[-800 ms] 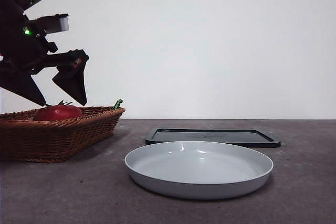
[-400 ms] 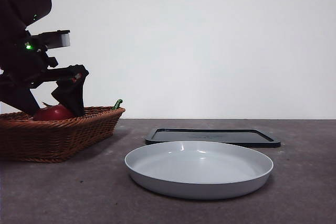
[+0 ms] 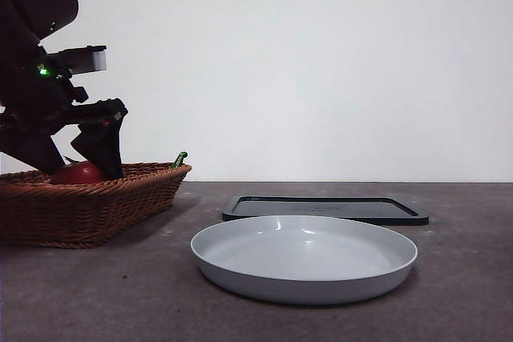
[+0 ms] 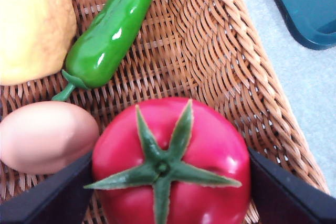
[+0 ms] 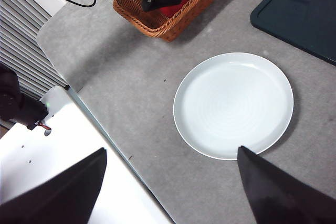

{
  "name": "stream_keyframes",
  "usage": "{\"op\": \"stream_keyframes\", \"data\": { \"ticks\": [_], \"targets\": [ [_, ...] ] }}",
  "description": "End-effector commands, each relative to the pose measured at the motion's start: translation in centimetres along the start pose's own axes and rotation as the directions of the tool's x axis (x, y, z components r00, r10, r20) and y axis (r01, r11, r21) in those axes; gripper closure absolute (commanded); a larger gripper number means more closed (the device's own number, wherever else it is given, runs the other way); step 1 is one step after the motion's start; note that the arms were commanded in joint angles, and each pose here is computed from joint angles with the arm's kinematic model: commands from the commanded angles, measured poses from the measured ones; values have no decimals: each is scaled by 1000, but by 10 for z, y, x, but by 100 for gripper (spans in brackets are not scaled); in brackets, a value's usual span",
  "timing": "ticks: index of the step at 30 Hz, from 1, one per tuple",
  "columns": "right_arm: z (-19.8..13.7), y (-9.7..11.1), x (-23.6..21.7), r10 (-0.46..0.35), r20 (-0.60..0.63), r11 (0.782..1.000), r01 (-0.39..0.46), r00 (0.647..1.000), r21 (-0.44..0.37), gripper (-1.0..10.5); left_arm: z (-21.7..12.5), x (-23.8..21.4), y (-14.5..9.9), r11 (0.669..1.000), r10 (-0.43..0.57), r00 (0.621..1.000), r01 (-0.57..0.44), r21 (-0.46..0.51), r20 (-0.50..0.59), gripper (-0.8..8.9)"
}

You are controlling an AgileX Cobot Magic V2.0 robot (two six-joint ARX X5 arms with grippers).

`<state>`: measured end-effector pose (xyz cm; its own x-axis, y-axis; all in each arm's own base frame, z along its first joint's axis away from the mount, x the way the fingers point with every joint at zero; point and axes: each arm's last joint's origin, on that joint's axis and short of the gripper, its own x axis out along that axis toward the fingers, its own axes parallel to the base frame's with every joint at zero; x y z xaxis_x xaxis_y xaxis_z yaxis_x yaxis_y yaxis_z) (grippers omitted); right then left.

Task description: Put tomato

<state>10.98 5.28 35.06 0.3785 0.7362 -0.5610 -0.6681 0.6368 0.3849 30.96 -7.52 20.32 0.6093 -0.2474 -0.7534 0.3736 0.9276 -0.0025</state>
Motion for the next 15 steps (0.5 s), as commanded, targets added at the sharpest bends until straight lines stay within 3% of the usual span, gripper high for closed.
{"op": "stream_keyframes", "data": {
  "ticks": [1, 9, 15],
  "targets": [
    [4, 2, -2, 5, 11, 1000, -5, 1000, -10, 551, 8, -3, 1, 1000, 6, 1000, -6, 2, 26, 475],
    [4, 2, -2, 5, 11, 1000, -5, 1000, -10, 551, 33, -39, -5, 1000, -9, 986, 9, -3, 165, 475],
    [4, 2, -2, 5, 12, 1000, -4, 1000, -11, 551, 43, -78, -25, 991, -137, 952, 135, 26, 275, 475]
  ]
}}
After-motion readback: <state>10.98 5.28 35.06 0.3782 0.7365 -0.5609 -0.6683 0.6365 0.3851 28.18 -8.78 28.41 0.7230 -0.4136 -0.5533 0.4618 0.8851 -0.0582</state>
